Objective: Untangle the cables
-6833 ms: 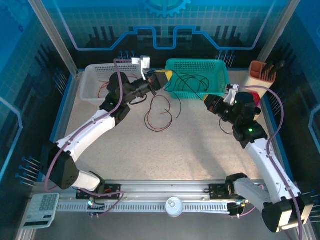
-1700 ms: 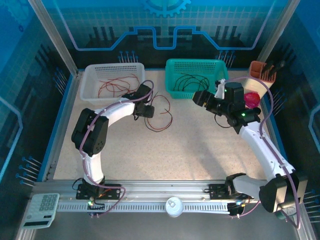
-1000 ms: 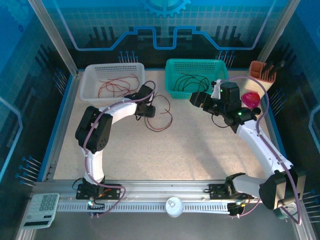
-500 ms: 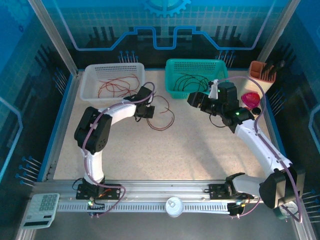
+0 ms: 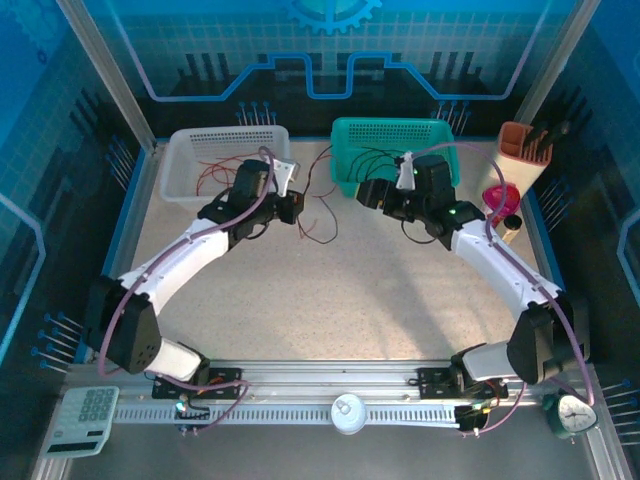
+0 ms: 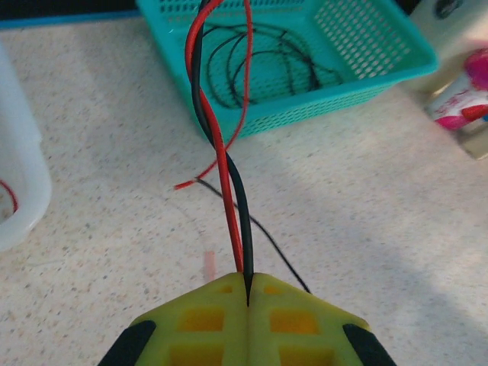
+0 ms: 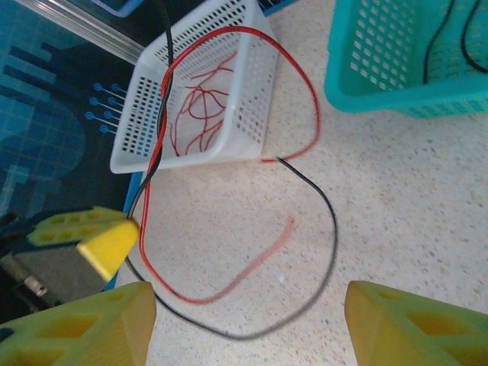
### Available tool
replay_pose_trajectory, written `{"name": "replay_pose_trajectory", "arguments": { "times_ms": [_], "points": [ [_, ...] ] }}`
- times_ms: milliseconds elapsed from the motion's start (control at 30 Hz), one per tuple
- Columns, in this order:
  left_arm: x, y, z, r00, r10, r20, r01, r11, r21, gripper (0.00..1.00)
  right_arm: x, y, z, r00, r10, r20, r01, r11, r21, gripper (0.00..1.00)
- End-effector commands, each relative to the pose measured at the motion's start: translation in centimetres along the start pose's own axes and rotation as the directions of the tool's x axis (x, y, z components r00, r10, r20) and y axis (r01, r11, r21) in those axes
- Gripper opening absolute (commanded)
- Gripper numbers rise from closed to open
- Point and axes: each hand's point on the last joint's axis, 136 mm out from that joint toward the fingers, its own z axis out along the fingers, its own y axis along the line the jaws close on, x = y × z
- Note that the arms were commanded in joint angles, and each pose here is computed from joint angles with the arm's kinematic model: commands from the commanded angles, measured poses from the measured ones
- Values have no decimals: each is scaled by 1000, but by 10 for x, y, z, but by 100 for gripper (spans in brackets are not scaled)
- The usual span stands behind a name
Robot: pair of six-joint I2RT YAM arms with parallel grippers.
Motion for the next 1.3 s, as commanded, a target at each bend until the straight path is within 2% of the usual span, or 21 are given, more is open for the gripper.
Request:
{"name": "replay_pose_trajectory", "arguments": {
  "times_ms": [0,333,700,733,867,933,1000,1100,1167,1200,1267],
  "points": [
    [-3,-25,-13,999,29,18,-30,995,99,0,-23,32,-7,996,-45,71,51,995,-82,68],
    [-16,-67,-43,996,55,74,-69,977,200,0,-67,67,-12,983,-71,170,96,985,-141,70],
    [-24,-98,-65,990,87,114,-114,958,263,0,-96,78,-1,973,-78,217,110,984,-142,66],
    [-25,-100,-66,989,89,118,-119,956,268,0,-96,78,0,973,-77,216,109,983,-144,63],
    [-28,-105,-70,988,87,130,-121,953,278,0,-94,79,5,977,-68,201,103,980,-169,33],
    [-29,-106,-72,987,84,138,-120,953,278,0,-90,78,7,979,-62,194,97,980,-171,32],
    [-30,-107,-72,987,82,141,-120,952,283,0,-88,77,7,979,-62,193,97,979,-178,0],
    [-31,-108,-73,987,73,146,-113,952,285,1,-89,79,3,979,-67,195,104,977,-185,0],
    [-33,-106,-75,986,69,155,-110,955,274,23,-93,83,-4,976,-76,206,116,975,-188,0],
    [-34,-104,-77,984,65,164,-107,959,264,40,-96,86,-8,974,-80,211,122,973,-194,0],
    [-38,-100,-81,980,61,188,-107,964,242,60,-100,93,-17,972,-91,219,138,968,-208,0]
  ]
}}
